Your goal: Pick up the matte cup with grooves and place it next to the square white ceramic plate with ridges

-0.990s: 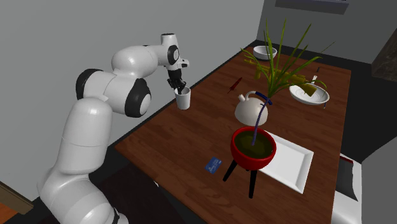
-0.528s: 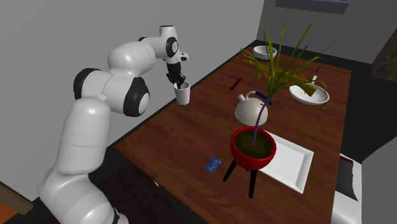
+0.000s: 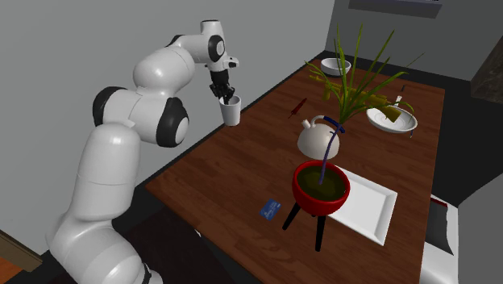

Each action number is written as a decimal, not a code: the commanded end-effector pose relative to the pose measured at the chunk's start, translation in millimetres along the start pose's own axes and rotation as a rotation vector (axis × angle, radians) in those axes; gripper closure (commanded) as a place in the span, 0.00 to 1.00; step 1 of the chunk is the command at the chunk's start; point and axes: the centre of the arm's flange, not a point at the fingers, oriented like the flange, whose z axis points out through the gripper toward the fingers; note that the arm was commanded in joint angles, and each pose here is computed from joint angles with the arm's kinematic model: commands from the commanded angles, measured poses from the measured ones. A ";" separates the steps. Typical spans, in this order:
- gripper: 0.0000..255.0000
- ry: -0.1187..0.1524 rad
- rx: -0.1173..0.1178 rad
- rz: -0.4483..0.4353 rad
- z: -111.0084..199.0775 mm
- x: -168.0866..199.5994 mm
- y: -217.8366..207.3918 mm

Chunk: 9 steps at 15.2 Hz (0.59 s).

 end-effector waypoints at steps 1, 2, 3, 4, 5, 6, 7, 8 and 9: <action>1.00 0.000 0.000 0.000 -11.4 -0.4 1.6; 1.00 0.000 0.000 0.000 -16.7 -0.4 2.1; 1.00 0.000 0.000 0.000 -21.9 -0.4 2.7; 1.00 0.000 0.000 0.000 -27.2 -0.3 3.2; 1.00 0.000 0.000 0.000 -32.4 -0.3 3.7; 1.00 0.000 0.000 0.000 -37.7 -0.3 4.2; 1.00 0.000 0.000 0.000 -42.9 -0.3 4.8; 1.00 0.000 0.000 0.000 -48.2 -0.3 5.3; 1.00 0.000 0.000 0.000 -53.4 -0.3 5.8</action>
